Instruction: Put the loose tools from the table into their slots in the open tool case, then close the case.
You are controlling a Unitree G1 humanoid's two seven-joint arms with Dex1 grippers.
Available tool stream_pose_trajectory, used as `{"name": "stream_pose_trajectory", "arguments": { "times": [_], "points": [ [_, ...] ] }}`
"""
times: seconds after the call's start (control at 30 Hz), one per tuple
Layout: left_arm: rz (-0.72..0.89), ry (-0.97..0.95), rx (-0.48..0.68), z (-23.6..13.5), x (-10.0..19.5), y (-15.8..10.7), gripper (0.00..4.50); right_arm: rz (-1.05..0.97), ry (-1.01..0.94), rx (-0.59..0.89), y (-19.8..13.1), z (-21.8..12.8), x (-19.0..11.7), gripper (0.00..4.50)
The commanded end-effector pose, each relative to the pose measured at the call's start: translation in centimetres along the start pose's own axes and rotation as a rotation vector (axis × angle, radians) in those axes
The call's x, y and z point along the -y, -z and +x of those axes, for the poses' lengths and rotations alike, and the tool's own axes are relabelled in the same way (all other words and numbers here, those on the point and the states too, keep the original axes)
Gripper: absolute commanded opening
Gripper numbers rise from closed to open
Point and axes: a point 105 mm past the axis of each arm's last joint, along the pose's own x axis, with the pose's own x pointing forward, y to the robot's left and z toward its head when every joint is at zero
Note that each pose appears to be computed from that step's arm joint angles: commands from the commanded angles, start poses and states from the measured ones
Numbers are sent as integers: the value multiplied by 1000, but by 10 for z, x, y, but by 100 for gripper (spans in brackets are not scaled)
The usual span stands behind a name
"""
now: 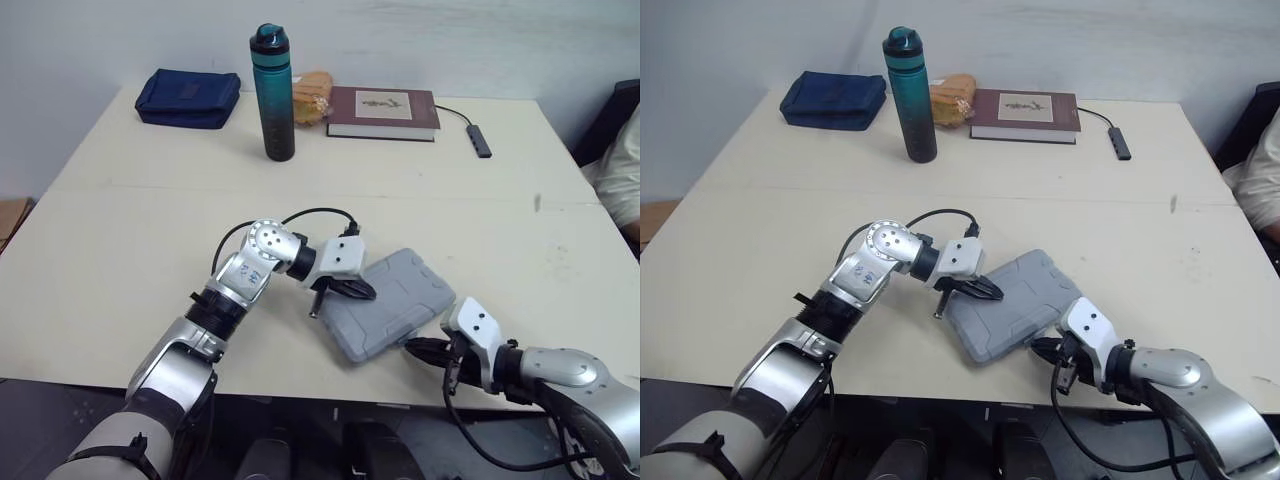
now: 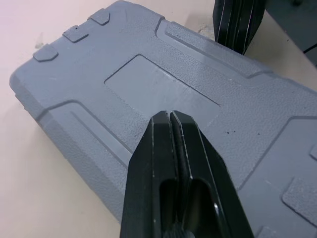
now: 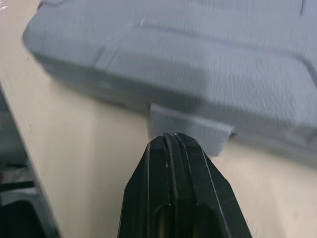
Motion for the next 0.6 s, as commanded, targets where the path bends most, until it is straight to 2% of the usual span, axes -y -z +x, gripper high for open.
{"name": "stream_pose_trajectory", "arguments": {
  "times": [0.03,0.13,0.27,0.6],
  "points": [
    [-67,37,-100,10,11,28,1,-7,42,30,-6,5,6,10],
    [-68,45,-92,13,13,27,1,6,45,54,-8,13,6,10],
    [-50,68,-98,19,19,29,1,34,63,165,-24,19,10,10],
    [-76,37,-73,17,16,27,1,9,47,139,-22,17,7,10]
  ]
}}
